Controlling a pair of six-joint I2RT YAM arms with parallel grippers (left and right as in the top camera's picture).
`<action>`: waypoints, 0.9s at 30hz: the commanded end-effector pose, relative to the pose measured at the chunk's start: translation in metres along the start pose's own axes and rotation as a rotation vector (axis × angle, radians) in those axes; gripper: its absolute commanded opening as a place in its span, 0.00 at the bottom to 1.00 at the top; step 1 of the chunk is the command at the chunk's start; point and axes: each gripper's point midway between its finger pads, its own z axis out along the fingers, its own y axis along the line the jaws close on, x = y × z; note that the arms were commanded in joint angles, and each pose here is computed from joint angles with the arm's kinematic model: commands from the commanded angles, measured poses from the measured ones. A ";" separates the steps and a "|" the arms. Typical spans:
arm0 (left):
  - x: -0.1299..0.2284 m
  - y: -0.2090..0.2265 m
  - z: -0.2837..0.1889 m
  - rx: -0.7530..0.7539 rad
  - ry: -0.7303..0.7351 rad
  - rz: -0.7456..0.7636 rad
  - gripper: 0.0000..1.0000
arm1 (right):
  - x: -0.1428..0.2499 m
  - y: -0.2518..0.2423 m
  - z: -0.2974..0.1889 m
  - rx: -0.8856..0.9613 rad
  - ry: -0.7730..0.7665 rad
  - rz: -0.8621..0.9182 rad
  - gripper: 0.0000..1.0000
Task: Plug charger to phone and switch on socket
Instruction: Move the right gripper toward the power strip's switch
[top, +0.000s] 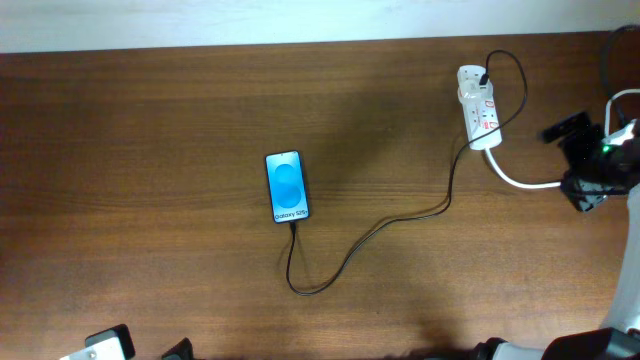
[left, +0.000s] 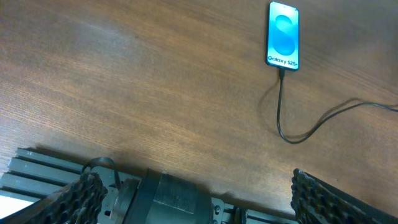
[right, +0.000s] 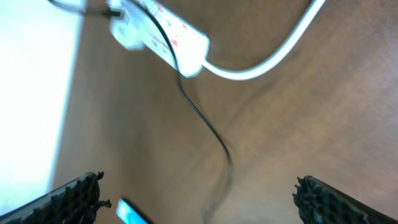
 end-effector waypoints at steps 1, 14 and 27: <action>0.000 0.002 0.000 -0.010 -0.008 0.007 1.00 | -0.017 0.021 0.017 -0.104 0.019 0.073 0.87; 0.000 0.002 0.000 -0.010 -0.008 0.007 0.99 | -0.085 0.033 0.161 -0.288 0.079 0.261 0.04; 0.000 0.002 0.000 -0.010 -0.008 0.007 0.99 | -0.095 0.027 0.238 -0.331 0.083 0.374 0.04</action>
